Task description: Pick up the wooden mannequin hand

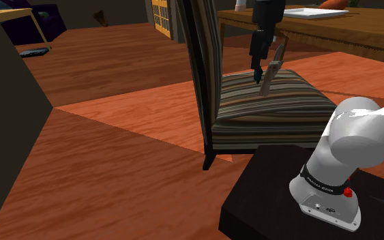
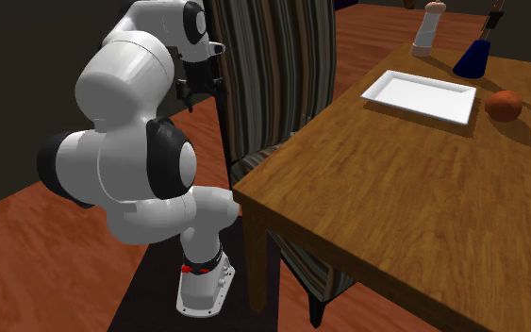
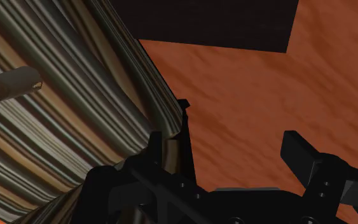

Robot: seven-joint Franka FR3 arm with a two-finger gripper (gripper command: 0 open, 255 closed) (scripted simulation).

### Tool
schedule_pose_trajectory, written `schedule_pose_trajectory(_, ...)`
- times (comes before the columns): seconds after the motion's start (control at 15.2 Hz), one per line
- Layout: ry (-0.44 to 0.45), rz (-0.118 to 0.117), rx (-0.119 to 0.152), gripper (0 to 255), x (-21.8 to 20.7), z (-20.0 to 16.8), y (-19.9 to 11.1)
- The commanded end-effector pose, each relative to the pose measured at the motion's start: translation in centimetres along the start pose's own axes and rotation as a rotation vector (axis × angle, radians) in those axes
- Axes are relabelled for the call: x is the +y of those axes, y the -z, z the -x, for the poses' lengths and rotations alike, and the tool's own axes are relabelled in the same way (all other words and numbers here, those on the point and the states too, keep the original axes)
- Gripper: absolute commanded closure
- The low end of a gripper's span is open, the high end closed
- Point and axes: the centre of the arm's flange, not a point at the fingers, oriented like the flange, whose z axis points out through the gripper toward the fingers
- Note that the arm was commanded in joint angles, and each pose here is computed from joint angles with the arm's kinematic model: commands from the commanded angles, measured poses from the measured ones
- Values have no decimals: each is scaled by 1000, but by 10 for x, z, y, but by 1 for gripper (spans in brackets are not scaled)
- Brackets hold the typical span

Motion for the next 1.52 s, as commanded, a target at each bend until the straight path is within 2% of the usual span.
schedule_pose_trajectory(0.0, 0, 0, 0, 0, 0, 0, 0)
schedule_pose_trajectory(0.73, -166, 43, 9, 0, 135, 4, -32)
schedule_pose_trajectory(1.45, -333, 86, 17, 0, 268, 31, -59)
